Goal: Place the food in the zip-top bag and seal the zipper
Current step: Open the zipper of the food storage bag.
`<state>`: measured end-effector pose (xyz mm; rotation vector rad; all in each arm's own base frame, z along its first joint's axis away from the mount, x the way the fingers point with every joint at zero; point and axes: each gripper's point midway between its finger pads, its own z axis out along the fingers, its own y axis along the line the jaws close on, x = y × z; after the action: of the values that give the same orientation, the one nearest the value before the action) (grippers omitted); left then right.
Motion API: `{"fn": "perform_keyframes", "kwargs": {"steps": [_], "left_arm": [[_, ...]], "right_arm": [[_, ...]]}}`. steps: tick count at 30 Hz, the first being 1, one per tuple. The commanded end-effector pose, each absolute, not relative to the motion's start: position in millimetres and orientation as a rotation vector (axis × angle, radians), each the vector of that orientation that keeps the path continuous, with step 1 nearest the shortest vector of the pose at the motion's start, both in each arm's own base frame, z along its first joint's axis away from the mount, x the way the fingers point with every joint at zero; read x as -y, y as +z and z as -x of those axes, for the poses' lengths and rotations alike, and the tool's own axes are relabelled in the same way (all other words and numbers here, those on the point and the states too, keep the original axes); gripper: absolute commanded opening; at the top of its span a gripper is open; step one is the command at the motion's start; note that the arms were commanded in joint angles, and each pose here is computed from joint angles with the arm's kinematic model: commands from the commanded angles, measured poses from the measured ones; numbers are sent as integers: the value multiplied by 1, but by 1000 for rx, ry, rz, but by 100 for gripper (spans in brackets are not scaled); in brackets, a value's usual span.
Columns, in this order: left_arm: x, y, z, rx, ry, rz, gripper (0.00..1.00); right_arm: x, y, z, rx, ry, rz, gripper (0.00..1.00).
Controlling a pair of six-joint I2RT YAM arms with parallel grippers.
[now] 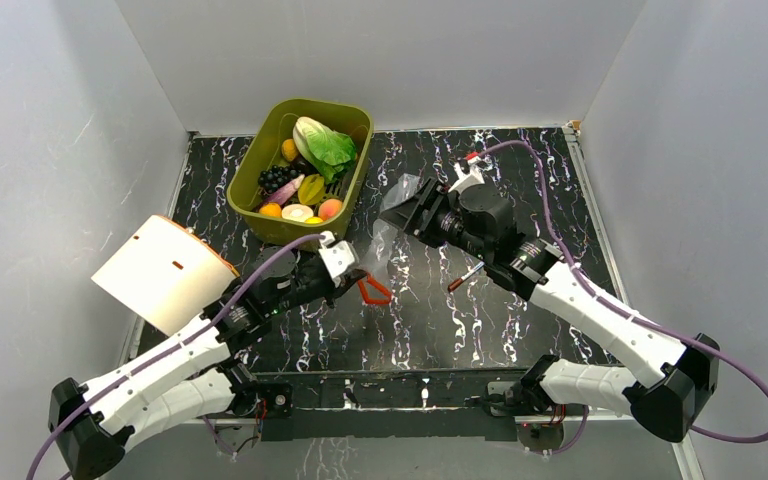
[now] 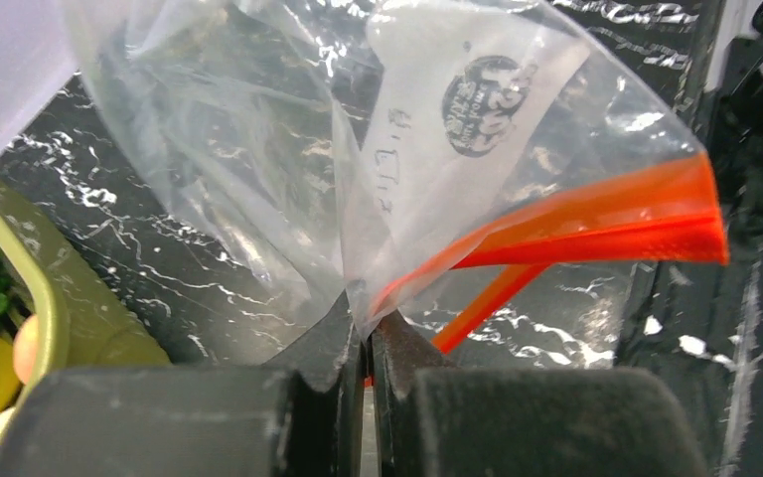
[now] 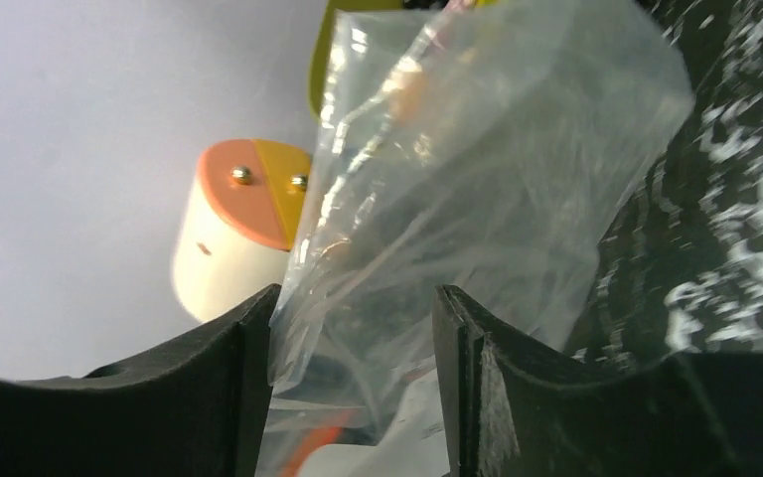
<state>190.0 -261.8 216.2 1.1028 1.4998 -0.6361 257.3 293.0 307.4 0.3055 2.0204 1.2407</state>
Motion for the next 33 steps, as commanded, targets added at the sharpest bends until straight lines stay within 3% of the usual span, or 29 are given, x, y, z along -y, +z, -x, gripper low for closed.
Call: {"fn": "perform_keyframes", "kwargs": {"steps": [1, 12, 16, 23, 33], "left_arm": [[267, 254, -184, -1533, -771, -939, 0], [271, 256, -195, -1816, -846, -699, 0], [272, 268, -197, -1850, -863, -640, 0], [281, 283, -198, -1903, -932, -561, 0], [292, 290, -201, -2019, -1010, -408, 0]], "right_arm": [[-273, 332, -265, -1855, 1003, 34, 57], [-252, 364, -214, -1491, 991, 426, 70], [-243, 376, -200, -1413, 1004, 448, 80], [-227, 388, -189, -1341, 969, 453, 79], [-258, 343, -204, -1472, 1023, 492, 62]]}}
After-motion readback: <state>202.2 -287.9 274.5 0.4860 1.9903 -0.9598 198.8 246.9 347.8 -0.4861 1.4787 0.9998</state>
